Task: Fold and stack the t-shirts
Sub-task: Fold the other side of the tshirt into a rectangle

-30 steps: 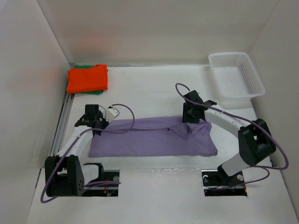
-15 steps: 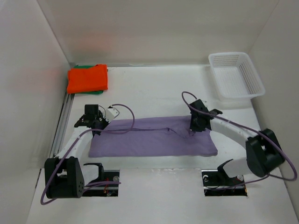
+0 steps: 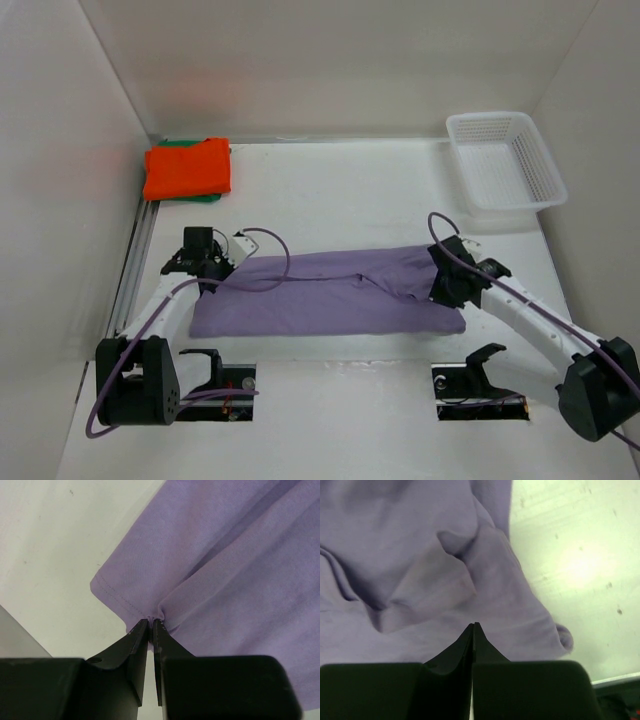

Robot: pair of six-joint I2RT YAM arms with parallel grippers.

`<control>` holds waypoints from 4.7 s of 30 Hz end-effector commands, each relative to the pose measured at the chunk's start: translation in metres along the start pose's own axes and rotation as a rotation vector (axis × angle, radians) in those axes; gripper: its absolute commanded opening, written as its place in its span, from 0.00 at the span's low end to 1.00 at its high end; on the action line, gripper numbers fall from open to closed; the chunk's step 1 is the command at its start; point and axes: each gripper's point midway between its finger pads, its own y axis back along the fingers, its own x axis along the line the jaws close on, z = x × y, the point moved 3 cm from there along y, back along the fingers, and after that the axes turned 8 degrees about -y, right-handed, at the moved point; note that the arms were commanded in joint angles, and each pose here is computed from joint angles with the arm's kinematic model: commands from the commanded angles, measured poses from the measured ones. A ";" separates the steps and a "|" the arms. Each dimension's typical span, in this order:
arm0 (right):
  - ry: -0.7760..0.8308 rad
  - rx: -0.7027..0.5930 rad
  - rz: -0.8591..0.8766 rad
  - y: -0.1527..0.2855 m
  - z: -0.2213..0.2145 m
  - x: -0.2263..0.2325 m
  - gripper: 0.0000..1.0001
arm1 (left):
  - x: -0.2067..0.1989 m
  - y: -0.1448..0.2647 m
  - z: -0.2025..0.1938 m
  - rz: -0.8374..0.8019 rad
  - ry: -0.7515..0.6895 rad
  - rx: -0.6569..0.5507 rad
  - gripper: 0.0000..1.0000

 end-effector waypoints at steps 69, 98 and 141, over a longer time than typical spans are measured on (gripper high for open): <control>0.227 0.122 0.563 0.035 -0.077 0.116 0.32 | 0.027 0.005 0.000 0.071 -0.038 0.009 0.13; -0.068 -0.078 -0.025 -0.015 -0.001 0.005 0.33 | 0.022 0.007 0.003 0.072 -0.039 -0.010 0.14; -0.126 -0.024 -0.173 0.020 -0.021 -0.033 0.05 | 0.023 0.005 0.000 0.087 -0.053 -0.023 0.15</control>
